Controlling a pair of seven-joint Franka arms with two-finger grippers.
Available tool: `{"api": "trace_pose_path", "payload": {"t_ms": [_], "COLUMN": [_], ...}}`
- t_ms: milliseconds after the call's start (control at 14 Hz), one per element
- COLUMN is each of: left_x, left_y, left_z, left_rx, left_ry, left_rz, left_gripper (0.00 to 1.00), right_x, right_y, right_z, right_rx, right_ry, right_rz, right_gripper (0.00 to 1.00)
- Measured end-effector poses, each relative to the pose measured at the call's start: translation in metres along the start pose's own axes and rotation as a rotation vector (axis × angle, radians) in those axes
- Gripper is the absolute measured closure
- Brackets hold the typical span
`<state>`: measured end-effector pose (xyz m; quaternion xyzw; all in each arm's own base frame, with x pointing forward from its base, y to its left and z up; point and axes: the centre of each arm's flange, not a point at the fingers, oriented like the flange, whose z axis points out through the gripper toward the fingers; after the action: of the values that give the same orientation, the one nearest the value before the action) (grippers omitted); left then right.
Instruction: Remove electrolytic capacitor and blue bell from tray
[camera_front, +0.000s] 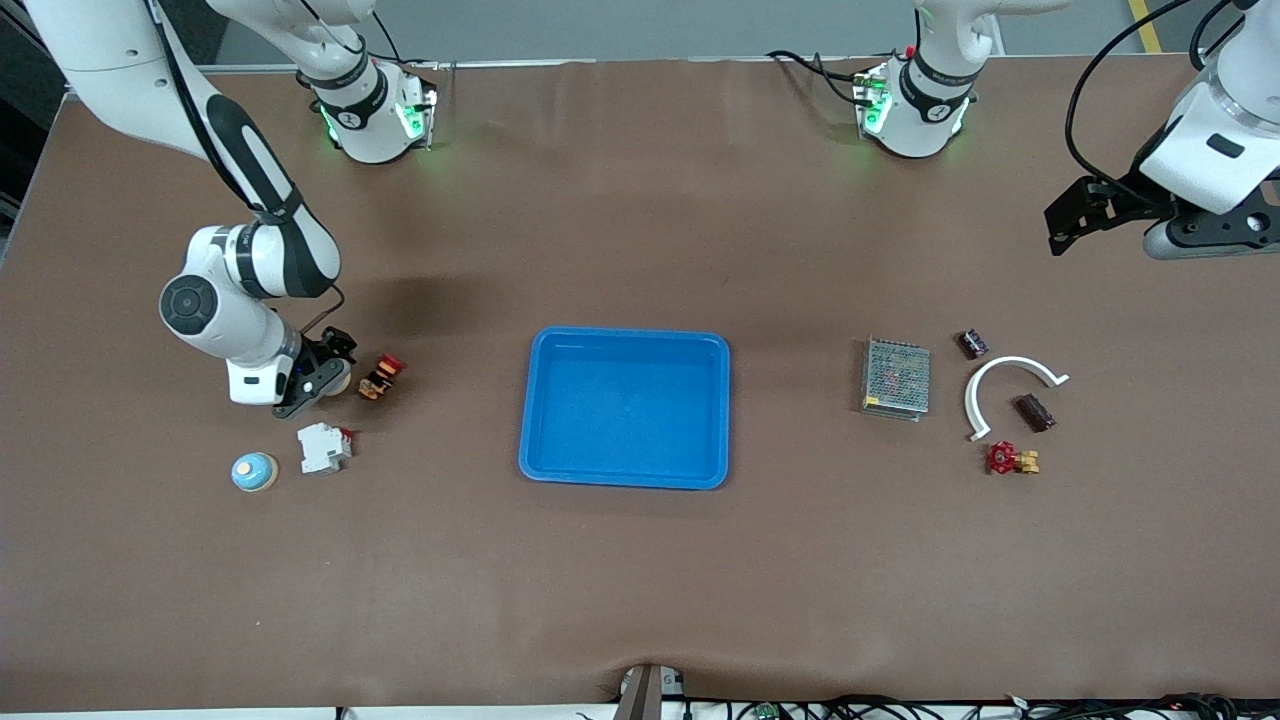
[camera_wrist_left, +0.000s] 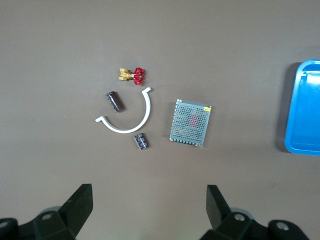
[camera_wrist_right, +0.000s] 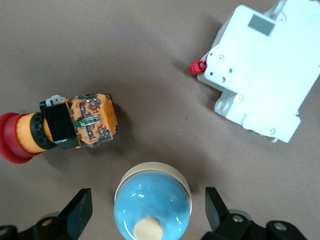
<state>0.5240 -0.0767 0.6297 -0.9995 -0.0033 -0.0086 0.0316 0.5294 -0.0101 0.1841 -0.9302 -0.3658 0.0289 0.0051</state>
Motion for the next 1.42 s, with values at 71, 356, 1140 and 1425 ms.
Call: {"api": "trace_pose_path", "payload": {"t_ms": [71, 356, 1140, 1425], "left_x": [-0.001, -0.002, -0.003, -0.004], "left_y": [0.000, 0.001, 0.004, 0.004], "left_z": [0.001, 0.001, 0.000, 0.000], "left_rx": [-0.002, -0.003, -0.004, -0.002], "left_ry": [-0.006, -0.016, -0.017, -0.027], "left_rz": [0.000, 0.001, 0.006, 0.007], "left_gripper": [0.00, 0.00, 0.00, 0.00], "right_x": [0.002, 0.025, 0.071, 0.039], "right_y": [0.001, 0.016, 0.041, 0.037], "right_z": [-0.003, -0.050, -0.328, -0.414], "right_rx": [-0.004, 0.041, 0.060, 0.010], "right_ry": [0.004, -0.061, -0.180, -0.096], "right_rz": [0.000, 0.074, 0.432, 0.504], "right_gripper": [0.00, 0.00, 0.00, 0.00]}}
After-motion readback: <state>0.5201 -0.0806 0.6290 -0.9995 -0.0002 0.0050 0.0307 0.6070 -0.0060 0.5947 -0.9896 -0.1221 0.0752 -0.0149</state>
